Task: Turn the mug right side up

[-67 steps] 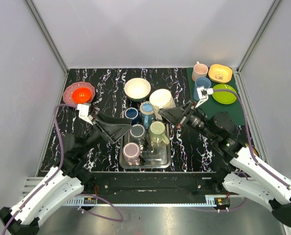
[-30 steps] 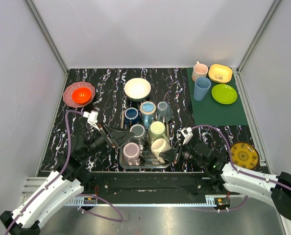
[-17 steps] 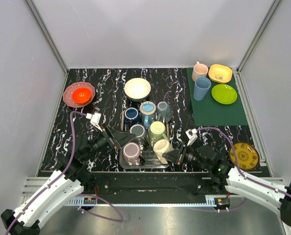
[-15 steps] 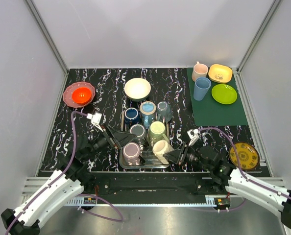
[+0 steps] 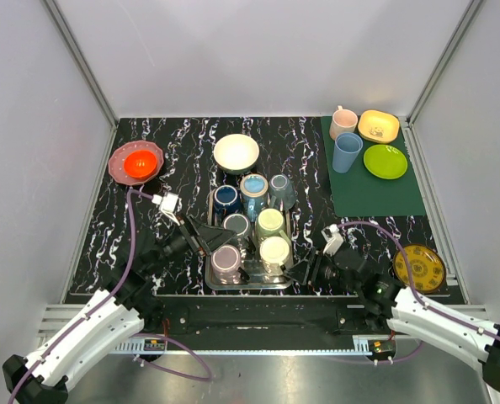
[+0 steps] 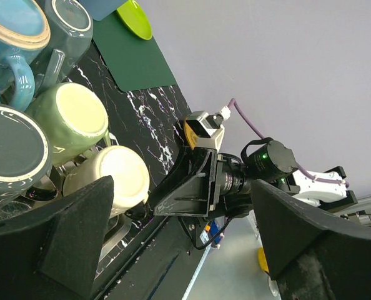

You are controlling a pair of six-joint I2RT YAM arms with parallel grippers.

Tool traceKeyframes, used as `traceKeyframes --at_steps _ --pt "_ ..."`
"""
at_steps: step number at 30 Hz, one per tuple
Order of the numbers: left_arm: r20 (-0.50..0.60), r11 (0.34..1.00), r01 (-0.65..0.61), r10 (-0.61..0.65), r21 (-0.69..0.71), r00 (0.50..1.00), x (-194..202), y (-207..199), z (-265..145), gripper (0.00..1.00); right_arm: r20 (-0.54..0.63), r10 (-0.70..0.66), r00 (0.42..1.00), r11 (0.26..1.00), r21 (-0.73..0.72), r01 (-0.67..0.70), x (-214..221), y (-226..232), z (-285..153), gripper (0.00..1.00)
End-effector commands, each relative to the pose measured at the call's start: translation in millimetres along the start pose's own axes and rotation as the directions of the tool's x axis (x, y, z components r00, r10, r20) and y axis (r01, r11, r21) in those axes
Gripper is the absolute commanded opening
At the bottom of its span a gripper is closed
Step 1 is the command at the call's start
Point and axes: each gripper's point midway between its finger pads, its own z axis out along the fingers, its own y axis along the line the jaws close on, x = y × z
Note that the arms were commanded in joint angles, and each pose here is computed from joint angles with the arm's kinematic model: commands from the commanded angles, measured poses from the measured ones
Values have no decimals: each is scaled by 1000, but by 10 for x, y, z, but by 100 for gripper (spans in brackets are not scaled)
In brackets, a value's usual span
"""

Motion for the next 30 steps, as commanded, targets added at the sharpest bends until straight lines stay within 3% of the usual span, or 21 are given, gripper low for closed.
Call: traceKeyframes --at_steps 1,6,10,14,17,19,23,26,30 --pt "15 999 -4 3 32 1000 -27 -52 22 93 33 -6 999 999 39 5 -120 36 -3 49" --pt "12 999 -8 8 34 1000 -20 -55 18 93 31 -7 999 999 46 6 -120 33 -14 50" --pt "2 1000 -21 21 11 1000 -18 -30 12 93 42 -106 994 987 130 99 -340 172 -188 56" --pt "-6 999 -38 38 -17 999 -22 3 7 93 -96 -204 974 939 262 222 -429 275 -307 62" --pt "-6 998 -47 46 -29 999 -22 24 -7 93 -259 -285 923 847 382 369 -366 318 -370 67" --pt "-1 998 -53 53 -32 999 -32 24 -20 94 -361 -324 874 743 475 471 -381 303 -428 70" --pt "0 997 -61 61 -45 998 -23 48 -60 95 -533 -395 749 551 514 657 -266 274 -480 76" --pt "-1 996 -66 66 -53 998 -19 61 -79 95 -569 -389 724 499 530 685 -238 196 -433 76" --pt "-2 996 -64 64 -62 998 4 99 -93 95 -563 -403 722 493 531 689 -218 143 -333 74"
